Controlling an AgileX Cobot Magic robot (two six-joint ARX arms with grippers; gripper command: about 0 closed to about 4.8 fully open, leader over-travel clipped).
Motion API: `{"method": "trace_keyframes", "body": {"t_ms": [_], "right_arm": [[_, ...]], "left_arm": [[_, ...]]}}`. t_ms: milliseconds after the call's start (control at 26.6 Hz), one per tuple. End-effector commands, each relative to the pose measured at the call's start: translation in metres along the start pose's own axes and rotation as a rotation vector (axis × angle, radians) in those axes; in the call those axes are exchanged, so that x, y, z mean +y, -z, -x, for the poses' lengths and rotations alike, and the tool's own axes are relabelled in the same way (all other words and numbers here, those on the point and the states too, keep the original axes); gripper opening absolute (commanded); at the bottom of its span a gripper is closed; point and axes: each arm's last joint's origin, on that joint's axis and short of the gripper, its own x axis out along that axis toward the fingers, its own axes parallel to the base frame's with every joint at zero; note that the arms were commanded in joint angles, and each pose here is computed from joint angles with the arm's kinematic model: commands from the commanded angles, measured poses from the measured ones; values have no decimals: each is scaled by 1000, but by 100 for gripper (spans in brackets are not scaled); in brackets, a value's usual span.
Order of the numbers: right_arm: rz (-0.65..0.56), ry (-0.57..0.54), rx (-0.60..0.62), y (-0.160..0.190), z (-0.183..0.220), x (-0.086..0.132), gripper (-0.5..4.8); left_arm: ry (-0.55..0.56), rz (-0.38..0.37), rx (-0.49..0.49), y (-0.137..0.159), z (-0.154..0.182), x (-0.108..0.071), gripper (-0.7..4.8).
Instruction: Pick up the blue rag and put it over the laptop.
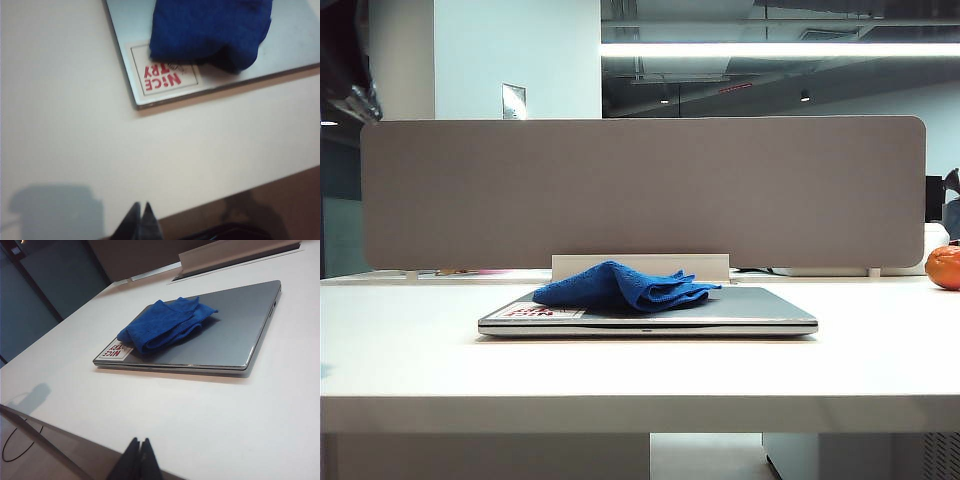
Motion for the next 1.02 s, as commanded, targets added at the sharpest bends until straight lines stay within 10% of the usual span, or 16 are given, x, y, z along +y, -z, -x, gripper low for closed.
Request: {"method": "trace_keyframes", "body": {"t_ms": [38,414,1016], "right_arm": [[2,-7,-7,0,0,0,-5],[1,-7,-7,0,0,0,-5],[2,-7,-8,0,0,0,-5]], "left_arm": [[1,2,30,3,1,0,-6],[-62,-47,-39,-3,1,2,-6],[-257,107,-435,17,7,45,-6]]}}
